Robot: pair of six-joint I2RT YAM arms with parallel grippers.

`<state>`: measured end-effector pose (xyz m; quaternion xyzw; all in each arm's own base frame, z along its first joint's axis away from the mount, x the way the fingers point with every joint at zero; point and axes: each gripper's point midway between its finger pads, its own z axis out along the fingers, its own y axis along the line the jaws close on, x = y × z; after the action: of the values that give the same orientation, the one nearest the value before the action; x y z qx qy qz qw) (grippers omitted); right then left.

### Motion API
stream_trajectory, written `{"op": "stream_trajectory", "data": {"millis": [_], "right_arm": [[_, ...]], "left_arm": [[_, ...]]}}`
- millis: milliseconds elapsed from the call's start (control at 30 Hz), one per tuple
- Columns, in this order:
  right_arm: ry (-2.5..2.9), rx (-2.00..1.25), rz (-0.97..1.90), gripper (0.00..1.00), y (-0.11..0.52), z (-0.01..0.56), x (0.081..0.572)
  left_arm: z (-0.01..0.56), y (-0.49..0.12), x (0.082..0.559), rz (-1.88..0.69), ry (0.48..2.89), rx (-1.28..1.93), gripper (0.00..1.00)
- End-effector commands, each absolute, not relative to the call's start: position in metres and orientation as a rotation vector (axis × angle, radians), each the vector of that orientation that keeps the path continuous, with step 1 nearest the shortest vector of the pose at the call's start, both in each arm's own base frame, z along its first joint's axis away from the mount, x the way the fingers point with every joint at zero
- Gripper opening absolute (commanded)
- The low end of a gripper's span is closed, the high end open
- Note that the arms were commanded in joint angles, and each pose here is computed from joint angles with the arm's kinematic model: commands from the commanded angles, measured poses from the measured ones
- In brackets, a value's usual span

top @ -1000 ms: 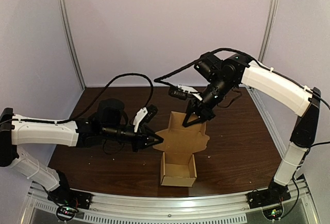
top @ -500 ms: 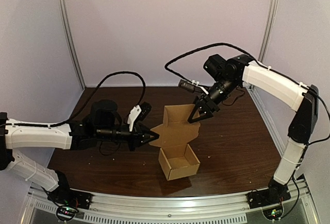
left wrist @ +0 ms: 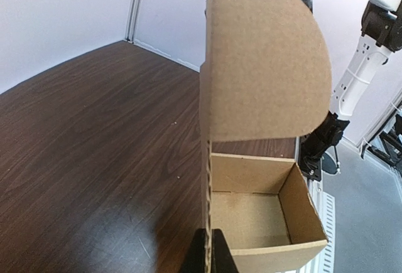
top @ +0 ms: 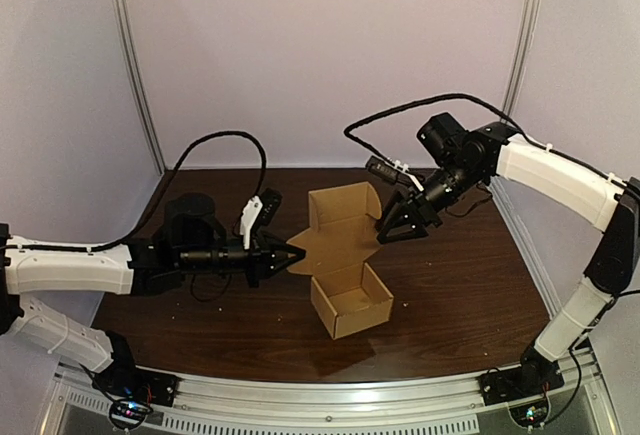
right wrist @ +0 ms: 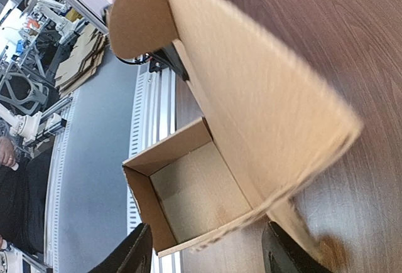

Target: Fold the paper box

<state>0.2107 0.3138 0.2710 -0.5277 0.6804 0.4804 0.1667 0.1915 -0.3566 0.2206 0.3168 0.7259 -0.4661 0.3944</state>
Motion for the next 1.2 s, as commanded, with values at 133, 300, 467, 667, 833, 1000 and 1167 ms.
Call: {"op": "stream_trajectory", "data": {"millis": [133,300,467,667,833,1000,1167], "right_arm": [[1.995,-1.354,1.193,0.59,0.317,0.25,0.247],[1.984,-1.342,1.214,0.58,0.322,0.251,0.251],[1.962,-1.336,1.119,0.58,0.312,0.256,0.26],[1.95,-1.304,1.135,0.59,0.311,0.261,0.266],[1.956,-1.29,1.166,0.6,0.314,0.261,0.267],[1.944,-1.268,1.245,0.6,0.321,0.261,0.267],[1.942,-1.263,1.245,0.63,0.325,0.256,0.273]], "left_arm": [[0.25,-0.349,0.204,-1.225,1.731,0.677,0.0],[0.249,-0.35,0.204,-1.251,1.736,0.669,0.0],[0.252,-0.345,0.206,-1.249,1.737,0.639,0.0],[0.255,-0.34,0.209,-1.239,1.736,0.605,0.0],[0.255,-0.335,0.211,-1.234,1.734,0.578,0.0],[0.255,-0.335,0.212,-1.243,1.729,0.569,0.0],[0.257,-0.335,0.214,-1.265,1.721,0.558,0.0]]}}
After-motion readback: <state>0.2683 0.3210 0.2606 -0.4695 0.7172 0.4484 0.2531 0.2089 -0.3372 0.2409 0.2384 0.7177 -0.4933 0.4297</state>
